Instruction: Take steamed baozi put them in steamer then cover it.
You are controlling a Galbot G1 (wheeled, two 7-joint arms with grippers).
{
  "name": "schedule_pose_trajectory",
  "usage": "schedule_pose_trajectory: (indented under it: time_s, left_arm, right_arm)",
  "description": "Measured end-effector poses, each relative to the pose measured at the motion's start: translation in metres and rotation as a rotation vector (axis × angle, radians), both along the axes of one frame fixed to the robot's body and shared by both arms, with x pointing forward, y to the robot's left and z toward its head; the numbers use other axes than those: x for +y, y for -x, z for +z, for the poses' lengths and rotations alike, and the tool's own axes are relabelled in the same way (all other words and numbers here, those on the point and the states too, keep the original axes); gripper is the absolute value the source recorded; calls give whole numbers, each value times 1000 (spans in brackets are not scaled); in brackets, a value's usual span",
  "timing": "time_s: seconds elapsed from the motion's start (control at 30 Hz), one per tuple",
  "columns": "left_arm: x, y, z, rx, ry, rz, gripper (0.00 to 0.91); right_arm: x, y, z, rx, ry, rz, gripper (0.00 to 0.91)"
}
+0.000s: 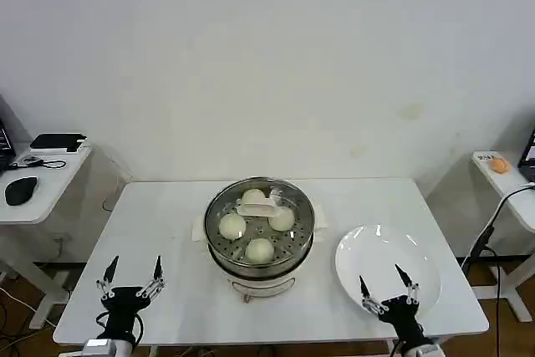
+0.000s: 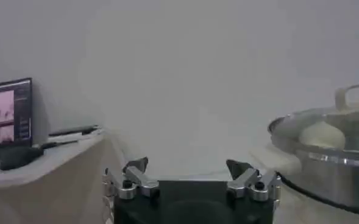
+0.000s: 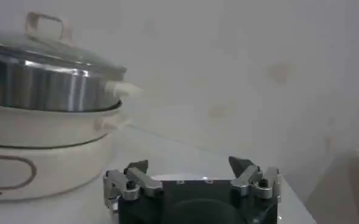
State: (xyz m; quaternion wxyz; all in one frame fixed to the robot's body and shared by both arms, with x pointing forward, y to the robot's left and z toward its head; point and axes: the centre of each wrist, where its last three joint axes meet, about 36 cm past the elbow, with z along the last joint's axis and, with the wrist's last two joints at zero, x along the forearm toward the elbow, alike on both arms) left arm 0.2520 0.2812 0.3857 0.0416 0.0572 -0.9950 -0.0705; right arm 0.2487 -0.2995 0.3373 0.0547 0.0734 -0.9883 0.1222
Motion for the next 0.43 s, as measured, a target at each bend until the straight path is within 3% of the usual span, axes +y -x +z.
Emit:
schedule_pose_trajectory:
  time_s: [0.43]
  left_arm:
    - [3, 5, -6, 45, 2, -22, 907]
  right_arm:
    - [5, 5, 0, 29, -25, 25, 907]
